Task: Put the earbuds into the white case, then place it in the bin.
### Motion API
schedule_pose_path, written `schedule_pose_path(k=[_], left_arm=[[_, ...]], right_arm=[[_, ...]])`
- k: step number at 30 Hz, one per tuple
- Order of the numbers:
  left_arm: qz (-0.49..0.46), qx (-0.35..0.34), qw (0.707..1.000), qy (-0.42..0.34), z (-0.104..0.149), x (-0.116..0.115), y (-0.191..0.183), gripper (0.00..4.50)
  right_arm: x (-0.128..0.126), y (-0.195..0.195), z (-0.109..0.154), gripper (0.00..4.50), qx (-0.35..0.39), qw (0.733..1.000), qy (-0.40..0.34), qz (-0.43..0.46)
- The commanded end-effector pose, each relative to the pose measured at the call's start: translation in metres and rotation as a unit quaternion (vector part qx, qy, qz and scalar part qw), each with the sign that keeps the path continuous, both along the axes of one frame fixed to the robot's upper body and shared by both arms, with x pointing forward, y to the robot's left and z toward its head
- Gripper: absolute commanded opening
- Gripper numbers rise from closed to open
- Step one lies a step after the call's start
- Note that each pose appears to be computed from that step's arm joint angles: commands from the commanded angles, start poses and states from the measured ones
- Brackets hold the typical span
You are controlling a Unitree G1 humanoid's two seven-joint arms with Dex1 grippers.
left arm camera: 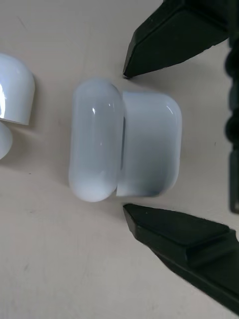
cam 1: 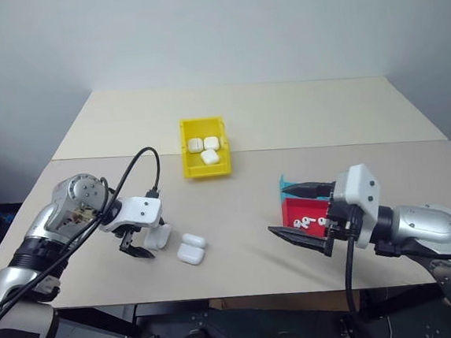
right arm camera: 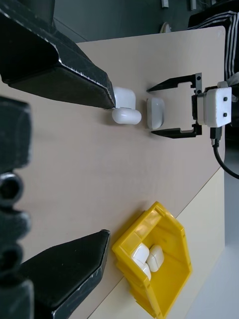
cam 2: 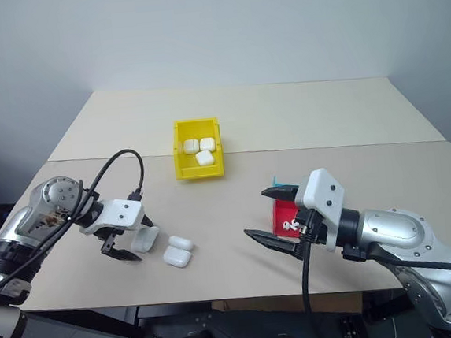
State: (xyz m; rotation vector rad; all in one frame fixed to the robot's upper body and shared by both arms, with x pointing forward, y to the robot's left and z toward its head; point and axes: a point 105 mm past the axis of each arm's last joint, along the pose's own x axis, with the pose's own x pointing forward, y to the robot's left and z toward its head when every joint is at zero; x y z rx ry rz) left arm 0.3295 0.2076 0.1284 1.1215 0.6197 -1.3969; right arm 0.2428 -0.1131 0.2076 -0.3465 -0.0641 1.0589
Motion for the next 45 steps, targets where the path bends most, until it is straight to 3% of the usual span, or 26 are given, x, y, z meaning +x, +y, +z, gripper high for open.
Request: schedule_pose_path(k=[1, 3, 8, 13, 17, 21, 24, 28, 33, 36, 45], left_arm=[[0.007, -0.002, 1.000, -0.027, 0.009, 0.006, 0.003, 3.20], [0.007, -0.002, 1.000, -0.030, 0.009, 0.007, 0.003, 2.77], [0.001, -0.023, 0.999, -0.043, 0.018, 0.005, 0.001, 2.77], [-0.004, -0.204, 0.978, -0.046, 0.061, -0.002, -0.026, 2.77], [0.000, -0.360, 0.932, -0.046, 0.093, -0.014, -0.057, 2.77], [-0.004, -0.533, 0.846, -0.022, 0.124, -0.034, -0.109, 2.77], [-0.004, -0.575, 0.818, 0.000, 0.132, -0.047, -0.129, 2.77], [-0.036, -0.652, 0.757, 0.031, 0.142, -0.068, -0.162, 2.77], [-0.059, -0.688, 0.720, 0.074, 0.144, -0.078, -0.183, 2.77], [-0.063, -0.685, 0.722, 0.077, 0.135, -0.079, -0.187, 2.77], [-0.090, -0.676, 0.725, 0.098, 0.115, -0.081, -0.170, 2.77]], right_arm=[[-0.004, 0.003, 0.010, 4.50, 0.001, 1.000, -0.027, 0.007], [-0.004, 0.003, 0.010, 4.50, 0.002, 1.000, -0.027, 0.007], [-0.004, 0.002, 0.010, 4.50, 0.003, 1.000, -0.027, 0.007], [-0.002, -0.001, 0.010, 4.50, 0.006, 1.000, -0.026, 0.002], [0.002, -0.009, 0.015, 4.50, 0.012, 1.000, -0.021, -0.005], [0.008, -0.022, 0.025, 4.50, 0.012, 1.000, -0.018, -0.008], [0.012, -0.030, 0.029, 4.50, 0.003, 1.000, -0.013, -0.011], [0.018, -0.046, 0.029, 4.50, -0.053, 0.998, 0.001, -0.024], [0.033, -0.062, 0.016, 4.50, -0.148, 0.987, 0.037, -0.053], [0.045, -0.072, 0.004, 4.50, -0.212, 0.972, 0.061, -0.083], [0.063, -0.068, -0.017, 4.50, -0.354, 0.924, 0.126, -0.066]])
